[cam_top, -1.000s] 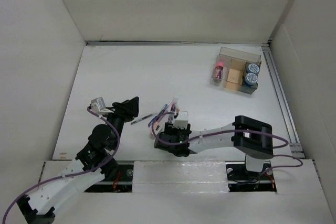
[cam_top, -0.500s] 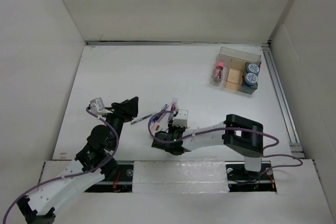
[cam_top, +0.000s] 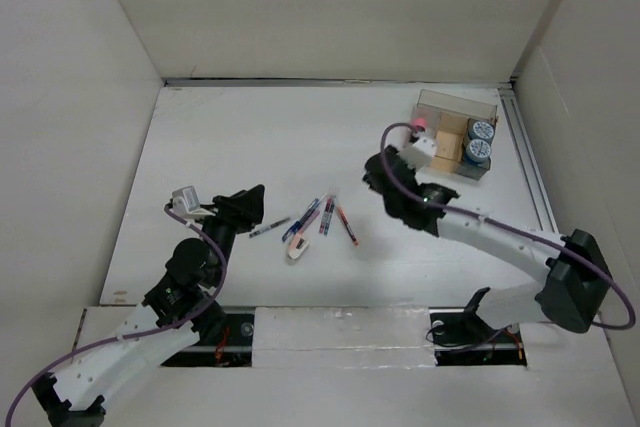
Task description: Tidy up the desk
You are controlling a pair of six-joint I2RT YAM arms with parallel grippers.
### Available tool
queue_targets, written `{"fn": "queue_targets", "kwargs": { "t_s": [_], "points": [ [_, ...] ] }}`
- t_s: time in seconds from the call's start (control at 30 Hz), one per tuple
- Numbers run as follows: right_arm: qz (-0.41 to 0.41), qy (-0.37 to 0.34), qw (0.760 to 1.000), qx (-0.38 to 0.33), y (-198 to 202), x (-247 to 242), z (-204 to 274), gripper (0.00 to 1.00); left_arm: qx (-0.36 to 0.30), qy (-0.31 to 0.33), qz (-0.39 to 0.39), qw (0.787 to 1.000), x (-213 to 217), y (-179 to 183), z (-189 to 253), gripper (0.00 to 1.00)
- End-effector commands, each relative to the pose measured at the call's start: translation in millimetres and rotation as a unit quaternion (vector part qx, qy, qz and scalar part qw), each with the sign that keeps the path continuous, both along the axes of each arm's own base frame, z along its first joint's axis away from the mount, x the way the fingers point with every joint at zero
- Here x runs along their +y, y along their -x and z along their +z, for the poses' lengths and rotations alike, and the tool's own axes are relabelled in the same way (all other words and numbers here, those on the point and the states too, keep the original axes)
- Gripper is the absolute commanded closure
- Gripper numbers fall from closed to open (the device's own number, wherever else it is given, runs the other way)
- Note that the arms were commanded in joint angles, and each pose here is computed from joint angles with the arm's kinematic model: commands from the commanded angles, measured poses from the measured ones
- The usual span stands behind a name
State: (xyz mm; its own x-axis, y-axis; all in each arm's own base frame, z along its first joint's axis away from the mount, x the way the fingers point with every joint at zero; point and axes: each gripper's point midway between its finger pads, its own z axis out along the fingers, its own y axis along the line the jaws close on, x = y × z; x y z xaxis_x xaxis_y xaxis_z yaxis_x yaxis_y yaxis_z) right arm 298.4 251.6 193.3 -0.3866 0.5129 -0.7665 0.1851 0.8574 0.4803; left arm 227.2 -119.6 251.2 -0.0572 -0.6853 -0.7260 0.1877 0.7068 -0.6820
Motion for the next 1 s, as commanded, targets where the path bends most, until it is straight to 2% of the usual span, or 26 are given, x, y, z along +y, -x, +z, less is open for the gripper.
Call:
{"fn": "queue_targets", "kwargs": {
  "t_s": [0.0,0.07,0.17,0.2,0.33,0.43,0.53,0.63,0.7,0.73,0.9,0.97],
  "points": [
    [-0.031,-0.017,0.999,-0.034,-61.8,-49.7,18.0,0.69,-0.026,0.017,-0.002,1.0,1.6,1.9,22.5,0.45],
    [-0.064,-0.016,0.997,-0.034,-87.0,-79.1,20.8,0.68,-0.026,0.017,-0.002,1.0,1.9,2.2,22.8,0.45],
    [-0.168,-0.011,0.985,-0.021,-140.5,-159.3,14.6,0.68,-0.028,0.017,-0.008,0.999,-0.1,3.0,22.9,0.45],
    [-0.188,-0.004,0.982,-0.01,-146.1,-176.3,3.6,0.68,-0.03,0.019,-0.008,0.999,-0.1,3.0,24.0,0.45],
    [-0.222,-0.01,0.975,0.008,-187.2,-220.8,-5.5,0.68,-0.027,0.014,-0.011,0.999,-2.2,2.2,22.7,0.45],
    [-0.241,0.029,0.969,0.047,-197.9,-236.4,-31.4,0.68,-0.025,0.012,-0.009,1.0,-2.1,1.6,22.4,0.45],
    [-0.257,0.05,0.964,0.044,-205.2,-249.4,-32.8,0.66,-0.027,0.013,-0.011,1.0,-2.6,1.8,21.6,0.45],
    [-0.261,0.049,0.962,0.061,-208.5,-258.7,-43.9,0.55,-0.027,0.012,-0.013,0.999,-4.1,1.3,21.0,0.45],
    [-0.282,0.048,0.956,0.061,-204.5,-268.0,-41.7,0.35,-0.024,0.008,-0.01,1.0,-3.9,0.0,19.5,0.42],
    [-0.283,0.046,0.956,0.056,-204.1,-268.1,-36.6,0.32,-0.024,0.008,-0.01,1.0,-3.9,0.0,19.5,0.42],
    [-0.284,0.029,0.958,0.004,-188.7,-257.9,1.0,0.28,-0.021,0.004,-0.011,1.0,-5.4,-1.2,19.6,0.39],
    [-0.248,0.008,0.968,-0.021,-182.2,-231.8,26.1,0.3,-0.021,0.004,-0.01,1.0,-4.8,-0.9,19.6,0.39]
  ]
}}
